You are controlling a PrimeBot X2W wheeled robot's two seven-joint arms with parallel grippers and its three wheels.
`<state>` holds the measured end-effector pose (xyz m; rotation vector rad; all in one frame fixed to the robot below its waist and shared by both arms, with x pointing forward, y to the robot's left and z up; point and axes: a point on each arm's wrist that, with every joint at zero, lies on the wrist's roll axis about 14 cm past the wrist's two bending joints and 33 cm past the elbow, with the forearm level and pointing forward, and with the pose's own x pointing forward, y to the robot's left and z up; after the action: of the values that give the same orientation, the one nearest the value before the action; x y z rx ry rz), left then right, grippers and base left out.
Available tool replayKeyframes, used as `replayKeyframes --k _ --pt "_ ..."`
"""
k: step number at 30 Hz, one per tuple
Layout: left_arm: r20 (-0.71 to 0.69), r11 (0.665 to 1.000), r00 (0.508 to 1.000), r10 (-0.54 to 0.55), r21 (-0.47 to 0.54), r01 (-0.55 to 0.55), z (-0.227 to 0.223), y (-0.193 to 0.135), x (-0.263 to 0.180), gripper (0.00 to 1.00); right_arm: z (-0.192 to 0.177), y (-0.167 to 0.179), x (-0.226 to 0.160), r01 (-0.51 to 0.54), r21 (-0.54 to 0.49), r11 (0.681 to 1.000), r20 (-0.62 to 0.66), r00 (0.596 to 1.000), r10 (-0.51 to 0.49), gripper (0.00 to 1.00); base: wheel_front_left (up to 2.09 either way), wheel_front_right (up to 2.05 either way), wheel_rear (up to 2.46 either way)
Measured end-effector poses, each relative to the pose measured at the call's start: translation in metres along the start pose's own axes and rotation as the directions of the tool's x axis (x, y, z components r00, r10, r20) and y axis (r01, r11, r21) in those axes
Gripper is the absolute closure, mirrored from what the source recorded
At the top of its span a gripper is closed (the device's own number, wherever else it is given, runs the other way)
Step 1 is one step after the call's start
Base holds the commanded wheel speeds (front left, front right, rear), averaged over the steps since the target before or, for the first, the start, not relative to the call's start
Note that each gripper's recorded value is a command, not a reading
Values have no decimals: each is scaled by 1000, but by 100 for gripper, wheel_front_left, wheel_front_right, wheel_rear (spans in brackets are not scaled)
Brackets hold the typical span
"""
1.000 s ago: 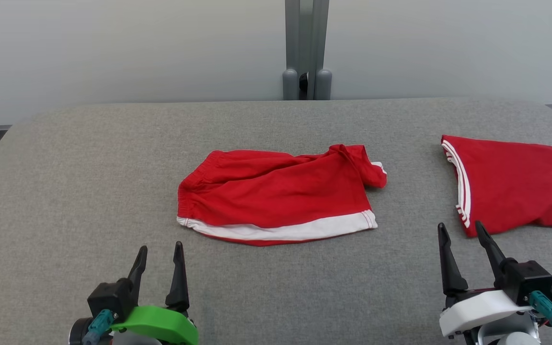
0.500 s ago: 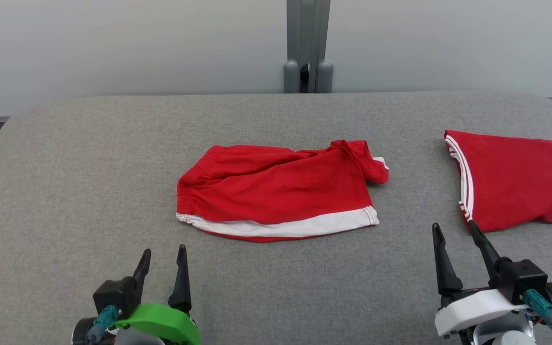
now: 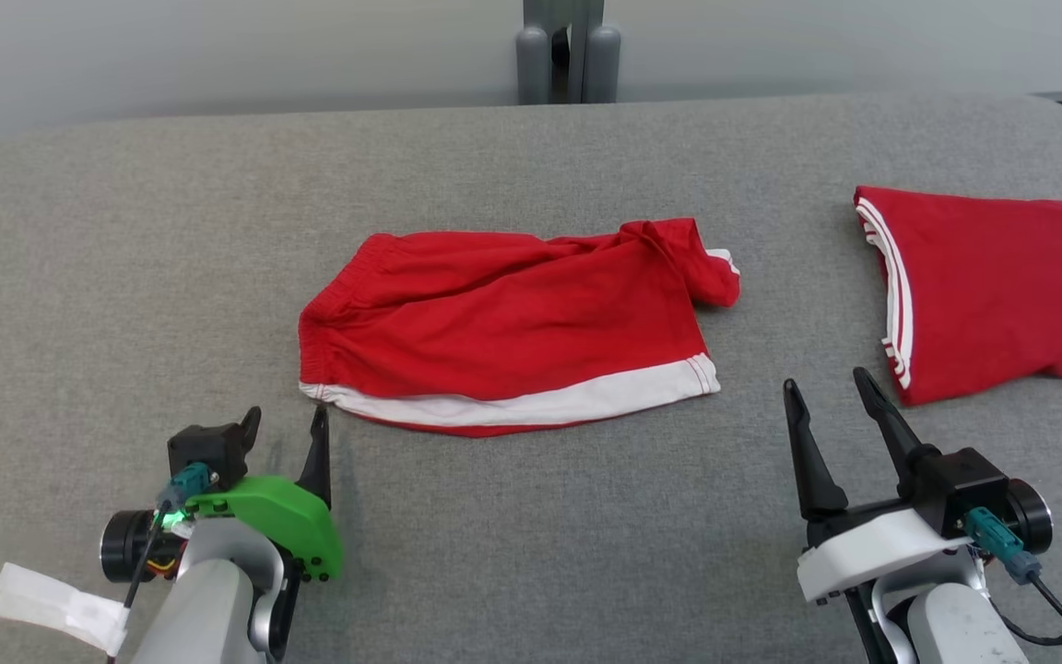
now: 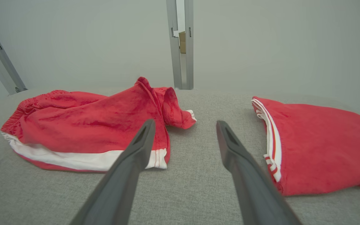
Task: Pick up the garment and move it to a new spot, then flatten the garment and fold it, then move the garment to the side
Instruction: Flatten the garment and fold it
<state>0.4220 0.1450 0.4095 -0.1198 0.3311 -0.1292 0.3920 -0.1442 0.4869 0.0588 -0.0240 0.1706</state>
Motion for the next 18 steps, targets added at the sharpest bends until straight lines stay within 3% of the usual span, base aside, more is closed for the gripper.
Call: replayKeyframes --k 14,15,16,18 --pt "-86 998 995 -45 28 47 -23 -8 40 0 -24 -16 -3 45 -6 999 -74 996 -45 0 0 0 0" --pt "-87 998 995 -46 29 49 -23 -8 40 29 -25 -16 -3 45 -6 999 -76 996 -45 0 0 0 0" --pt "-87 998 995 -49 28 52 -24 -8 39 51 -26 -15 -3 41 -5 999 -80 996 -41 0 0 0 0" --pt "-88 998 995 -53 27 56 -25 -10 37 69 -30 -10 -3 25 -8 1000 -91 995 -26 0 0 0 0"
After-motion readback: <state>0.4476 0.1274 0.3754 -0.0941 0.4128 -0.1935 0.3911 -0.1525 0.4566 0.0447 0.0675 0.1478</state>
